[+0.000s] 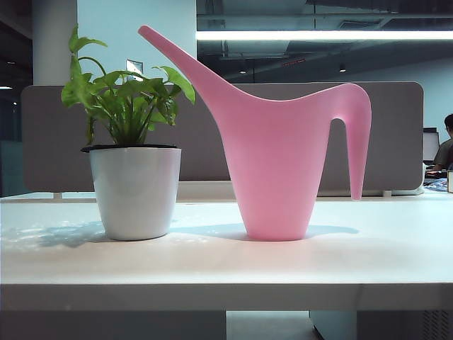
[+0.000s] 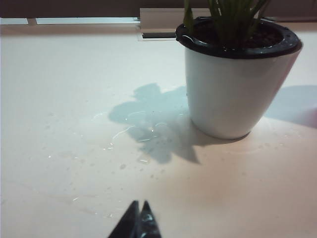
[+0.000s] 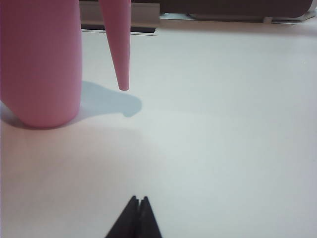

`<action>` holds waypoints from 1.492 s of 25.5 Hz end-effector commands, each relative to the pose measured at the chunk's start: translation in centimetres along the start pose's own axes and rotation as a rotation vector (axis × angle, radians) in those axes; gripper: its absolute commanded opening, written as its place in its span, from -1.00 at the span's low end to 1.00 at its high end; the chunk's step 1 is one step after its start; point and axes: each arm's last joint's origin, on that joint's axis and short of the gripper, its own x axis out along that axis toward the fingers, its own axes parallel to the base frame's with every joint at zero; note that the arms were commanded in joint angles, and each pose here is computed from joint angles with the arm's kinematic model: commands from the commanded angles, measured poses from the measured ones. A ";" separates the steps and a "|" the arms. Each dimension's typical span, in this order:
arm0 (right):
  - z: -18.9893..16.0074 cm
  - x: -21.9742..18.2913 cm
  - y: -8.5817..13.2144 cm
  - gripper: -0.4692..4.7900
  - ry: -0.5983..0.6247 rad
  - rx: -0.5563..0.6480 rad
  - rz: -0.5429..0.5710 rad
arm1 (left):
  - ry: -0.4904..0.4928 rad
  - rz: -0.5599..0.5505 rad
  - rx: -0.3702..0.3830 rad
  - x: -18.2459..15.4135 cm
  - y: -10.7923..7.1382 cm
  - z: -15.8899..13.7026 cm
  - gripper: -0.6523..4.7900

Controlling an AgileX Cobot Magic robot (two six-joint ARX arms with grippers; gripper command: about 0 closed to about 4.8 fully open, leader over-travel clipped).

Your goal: Pick up the watering can from the table, water the potted plant, and put the can back.

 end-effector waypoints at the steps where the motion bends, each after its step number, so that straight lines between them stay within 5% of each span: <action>1: -0.1 0.0 0.0 -0.84 -0.007 -0.002 -0.007 | 0.003 0.003 -0.004 0.0 0.0 0.0 -0.75; 13: -0.1 0.0 0.0 -0.84 -0.006 0.009 -0.012 | 0.021 0.002 -0.006 -0.2 0.0 0.4 -0.75; 16: -0.1 0.0 0.0 -0.84 -0.006 0.135 0.003 | 0.086 -0.003 -0.011 -0.9 -0.1 1.4 -0.75; 22: -0.1 0.0 0.1 -0.84 -0.001 0.358 0.023 | 0.336 -0.070 -0.005 -2.1 -0.8 6.9 -0.75; 27: 0.9 -0.2 0.6 -0.84 -0.018 0.411 0.206 | 0.298 -0.133 0.017 -1.2 -1.6 11.4 -0.75; 29: 2.1 -0.7 0.5 -0.84 -0.053 0.414 0.196 | 0.276 -0.159 0.026 -1.1 -1.9 13.1 -0.75; 34: 8.0 -3.8 -0.3 -0.84 -0.253 0.186 -0.028 | 0.176 -0.276 0.056 -0.7 -3.5 17.7 -0.75; 35: 9.4 -4.5 -0.6 -0.84 -0.290 0.070 -0.141 | 0.140 -0.293 0.059 -0.4 -3.8 18.4 -0.75; 38: 10.8 -4.3 -0.8 -0.84 -0.284 -0.113 -0.258 | 0.105 -0.304 0.059 0.2 -4.1 18.8 -0.75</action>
